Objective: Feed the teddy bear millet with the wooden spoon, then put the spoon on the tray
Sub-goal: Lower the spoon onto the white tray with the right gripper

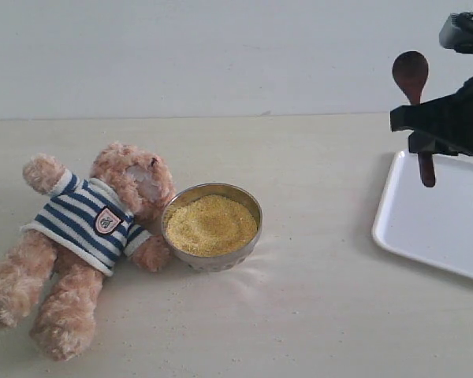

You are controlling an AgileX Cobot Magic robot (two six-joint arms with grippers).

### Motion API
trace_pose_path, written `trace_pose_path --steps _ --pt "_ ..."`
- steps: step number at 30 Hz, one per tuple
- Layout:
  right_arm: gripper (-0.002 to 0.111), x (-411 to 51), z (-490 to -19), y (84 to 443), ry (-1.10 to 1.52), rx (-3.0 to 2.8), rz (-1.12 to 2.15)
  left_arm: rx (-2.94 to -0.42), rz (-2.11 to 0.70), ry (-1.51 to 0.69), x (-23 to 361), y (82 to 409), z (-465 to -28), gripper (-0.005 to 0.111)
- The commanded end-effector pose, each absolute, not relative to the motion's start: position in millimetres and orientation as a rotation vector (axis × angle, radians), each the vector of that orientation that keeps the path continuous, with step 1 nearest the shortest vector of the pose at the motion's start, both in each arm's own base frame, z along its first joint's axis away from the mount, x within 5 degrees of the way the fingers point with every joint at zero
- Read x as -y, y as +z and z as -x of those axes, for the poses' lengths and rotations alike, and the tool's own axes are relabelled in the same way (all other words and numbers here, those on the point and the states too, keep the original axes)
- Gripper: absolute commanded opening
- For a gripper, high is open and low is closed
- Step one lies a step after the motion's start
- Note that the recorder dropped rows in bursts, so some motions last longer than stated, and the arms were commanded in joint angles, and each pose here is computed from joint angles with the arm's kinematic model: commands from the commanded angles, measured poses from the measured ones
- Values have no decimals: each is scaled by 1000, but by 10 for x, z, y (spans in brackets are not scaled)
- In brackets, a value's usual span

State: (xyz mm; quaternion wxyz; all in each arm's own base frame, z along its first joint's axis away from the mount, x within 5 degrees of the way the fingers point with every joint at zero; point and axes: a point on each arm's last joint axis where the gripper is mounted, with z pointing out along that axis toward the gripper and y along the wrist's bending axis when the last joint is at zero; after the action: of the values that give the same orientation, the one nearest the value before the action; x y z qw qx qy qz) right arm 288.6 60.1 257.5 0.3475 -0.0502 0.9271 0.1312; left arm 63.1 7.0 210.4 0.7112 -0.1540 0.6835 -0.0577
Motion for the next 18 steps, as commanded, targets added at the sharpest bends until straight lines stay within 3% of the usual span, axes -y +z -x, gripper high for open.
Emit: trace_pose_path --steps 1,7,18 --pt "0 -333 -3248 2432 283 -2539 88 -1539 210 -114 -6 2095 -632 5" --pt "0 -46 -3466 1898 202 -2701 -25 -1545 163 -142 36 2095 -633 5" --pt "0 -9 -3598 1490 142 -2736 18 -1547 123 -181 81 2098 -633 5"
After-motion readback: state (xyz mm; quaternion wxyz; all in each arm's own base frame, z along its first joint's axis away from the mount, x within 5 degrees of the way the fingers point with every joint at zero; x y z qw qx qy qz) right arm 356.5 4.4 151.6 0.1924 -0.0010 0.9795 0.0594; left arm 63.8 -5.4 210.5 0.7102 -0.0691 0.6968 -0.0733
